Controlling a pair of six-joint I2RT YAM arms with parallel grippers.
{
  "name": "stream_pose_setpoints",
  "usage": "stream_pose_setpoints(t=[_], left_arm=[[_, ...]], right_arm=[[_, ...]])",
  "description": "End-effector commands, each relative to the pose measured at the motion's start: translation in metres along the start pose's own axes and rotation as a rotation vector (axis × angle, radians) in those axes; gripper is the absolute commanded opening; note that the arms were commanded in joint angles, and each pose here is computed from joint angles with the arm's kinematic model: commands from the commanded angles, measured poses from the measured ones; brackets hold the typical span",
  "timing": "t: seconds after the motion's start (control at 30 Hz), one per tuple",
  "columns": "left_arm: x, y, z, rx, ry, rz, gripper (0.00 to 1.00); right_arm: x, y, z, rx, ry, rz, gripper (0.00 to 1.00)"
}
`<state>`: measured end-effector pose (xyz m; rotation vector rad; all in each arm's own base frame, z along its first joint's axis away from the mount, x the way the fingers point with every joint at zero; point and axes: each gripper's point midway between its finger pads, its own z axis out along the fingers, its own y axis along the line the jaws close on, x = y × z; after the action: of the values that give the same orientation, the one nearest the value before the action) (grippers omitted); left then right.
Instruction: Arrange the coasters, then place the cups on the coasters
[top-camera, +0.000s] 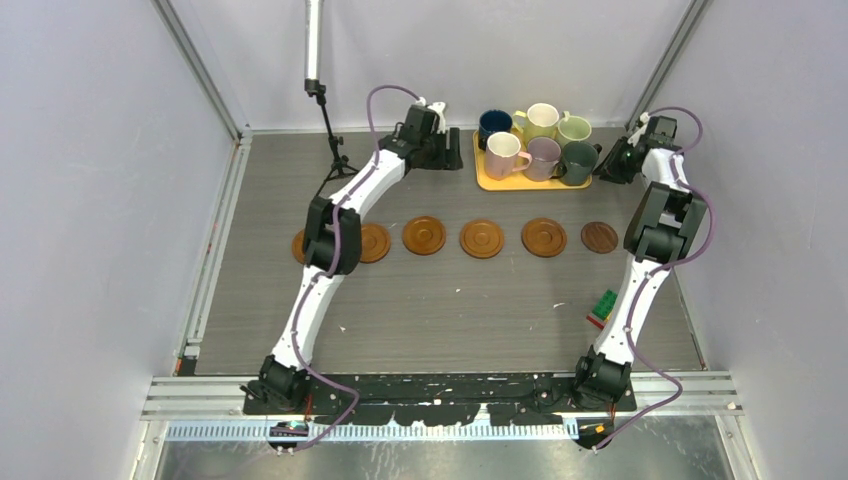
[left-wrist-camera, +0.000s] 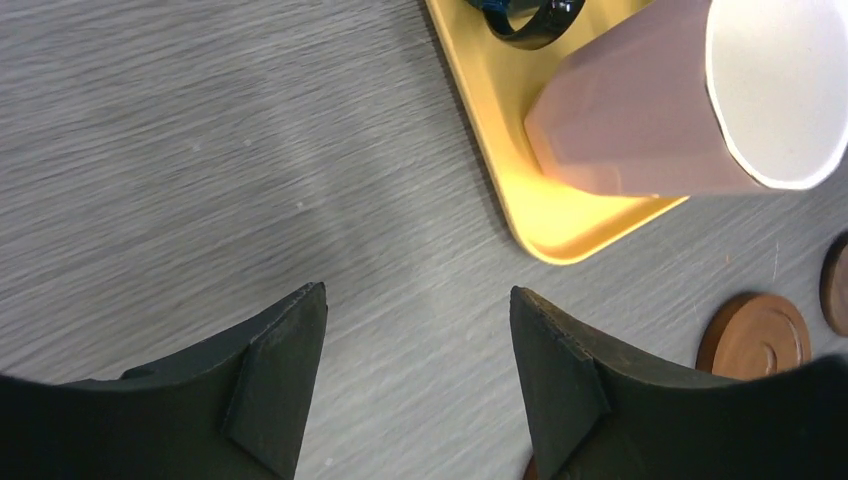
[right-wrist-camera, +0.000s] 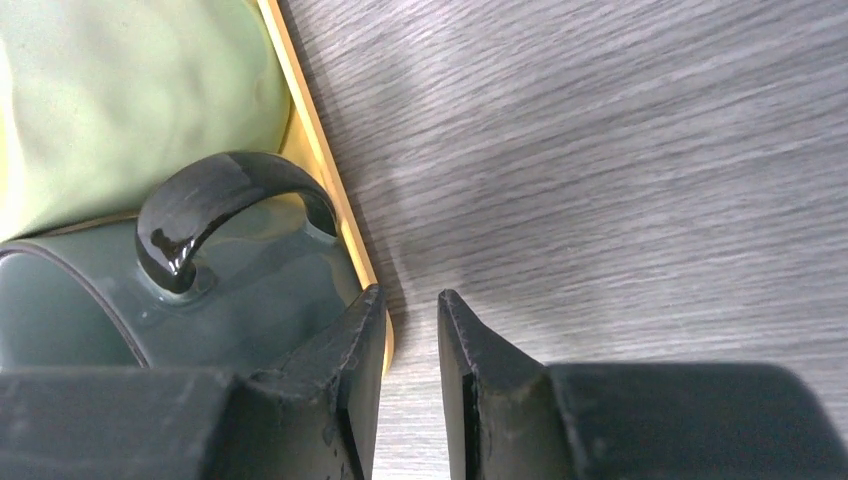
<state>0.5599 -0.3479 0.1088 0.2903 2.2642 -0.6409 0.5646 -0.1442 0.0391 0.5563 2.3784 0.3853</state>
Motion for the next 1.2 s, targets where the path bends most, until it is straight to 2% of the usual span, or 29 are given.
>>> stream_pose_setpoints(t=[0.0,0.33,0.8,1.17], left_arm=[[-0.026,-0.027,0.018,0.055,-0.120,-0.019,0.68],[-0.010,-0.037,0.056,0.058,-0.159,-0.020,0.62],[0.009,-0.036,0.081,0.046,-0.158,-0.057,0.56],[0.021,-0.045,0.094,0.056,-0.164,-0.055,0.46]], right_arm=[[-0.022,0.011,0.002,-0.044,-0.065,0.004,0.30],[-0.018,0.013,0.006,-0.056,-0.041,0.025,0.24],[-0.021,0.033,-0.004,-0.142,-0.023,0.018,0.28],[-0.005,0.040,0.001,-0.150,0.024,0.006,0.29]])
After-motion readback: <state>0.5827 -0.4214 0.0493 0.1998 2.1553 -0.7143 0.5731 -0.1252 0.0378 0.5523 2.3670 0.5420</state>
